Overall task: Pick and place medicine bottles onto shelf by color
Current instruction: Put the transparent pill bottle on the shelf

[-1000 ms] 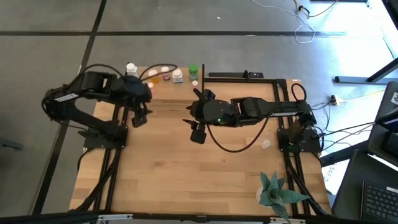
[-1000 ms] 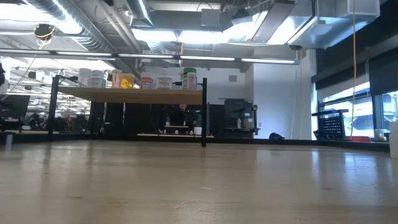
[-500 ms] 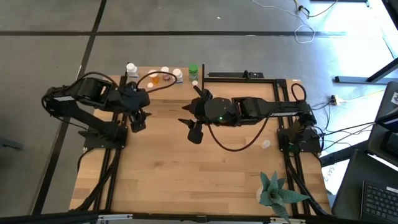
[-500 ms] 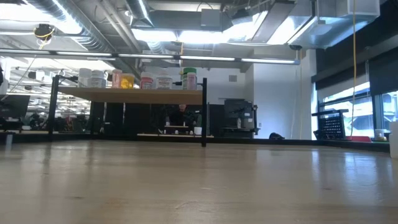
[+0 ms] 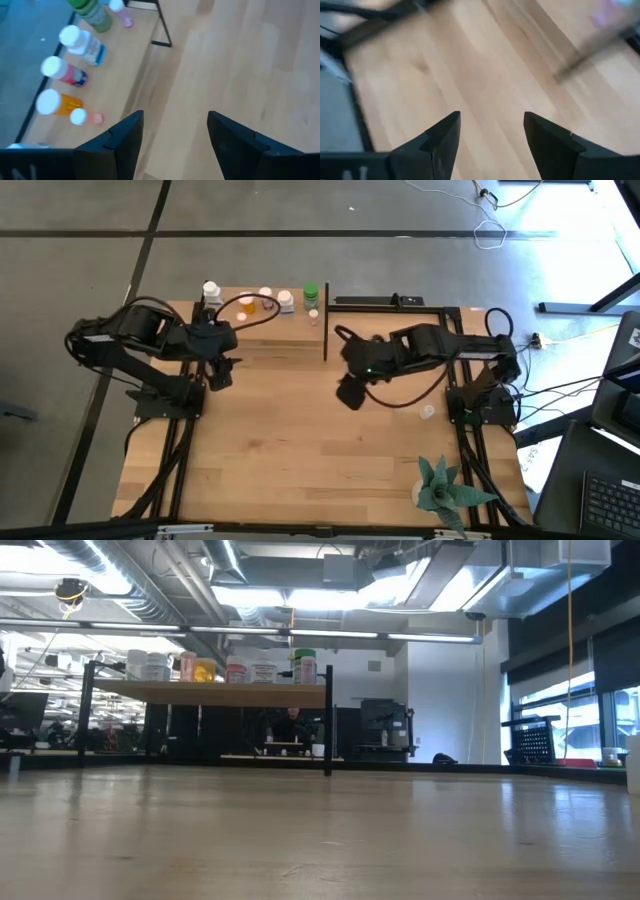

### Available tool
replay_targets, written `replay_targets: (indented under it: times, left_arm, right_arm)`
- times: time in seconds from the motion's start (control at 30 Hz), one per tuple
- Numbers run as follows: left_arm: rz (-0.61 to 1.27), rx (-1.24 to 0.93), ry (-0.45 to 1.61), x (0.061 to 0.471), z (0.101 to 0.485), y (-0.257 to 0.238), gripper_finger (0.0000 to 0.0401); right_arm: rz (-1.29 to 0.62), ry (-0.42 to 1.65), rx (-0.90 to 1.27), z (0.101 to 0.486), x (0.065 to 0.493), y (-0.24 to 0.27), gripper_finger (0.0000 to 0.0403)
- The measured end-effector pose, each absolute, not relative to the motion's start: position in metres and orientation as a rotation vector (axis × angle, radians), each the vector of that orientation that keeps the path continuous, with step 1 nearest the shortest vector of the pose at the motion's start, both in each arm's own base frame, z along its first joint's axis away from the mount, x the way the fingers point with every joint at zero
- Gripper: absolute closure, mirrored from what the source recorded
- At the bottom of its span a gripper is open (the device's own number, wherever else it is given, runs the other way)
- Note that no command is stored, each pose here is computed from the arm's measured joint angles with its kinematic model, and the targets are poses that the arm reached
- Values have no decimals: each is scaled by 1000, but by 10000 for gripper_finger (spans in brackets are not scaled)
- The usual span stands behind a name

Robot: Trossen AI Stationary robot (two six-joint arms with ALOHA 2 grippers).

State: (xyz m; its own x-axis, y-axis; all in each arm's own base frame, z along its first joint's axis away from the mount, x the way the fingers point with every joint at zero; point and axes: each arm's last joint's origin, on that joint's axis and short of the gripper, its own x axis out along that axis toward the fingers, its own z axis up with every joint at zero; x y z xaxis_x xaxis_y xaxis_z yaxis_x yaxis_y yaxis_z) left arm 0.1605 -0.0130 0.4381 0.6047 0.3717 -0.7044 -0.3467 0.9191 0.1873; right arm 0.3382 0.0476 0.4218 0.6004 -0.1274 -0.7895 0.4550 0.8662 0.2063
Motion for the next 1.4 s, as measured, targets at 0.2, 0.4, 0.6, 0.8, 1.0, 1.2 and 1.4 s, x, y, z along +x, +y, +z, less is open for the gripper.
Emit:
replay_targets:
  times: [0.2,0.4,0.6,0.8,1.0,1.2,1.4]
  left_arm:
    - [496,64,789,160,440,-11,187]
    - [589,17,745,160,441,-9,187]
    - [642,-26,713,159,441,-8,187]
    - [665,-38,700,159,441,-8,187]
    - [682,-34,692,159,442,-7,187]
    - [734,-5,668,159,443,-6,187]
    - [751,5,661,158,443,-5,187]
  right_arm:
    - [-435,1147,445,410,312,45,182]
    - [-252,1186,397,417,304,49,182]
    - [-163,1181,297,423,279,53,182]
    - [-261,1232,405,410,241,48,182]
    - [-606,1271,763,376,210,33,182]
    - [-823,1337,900,339,198,27,182]
    - [-905,1488,905,298,192,23,182]
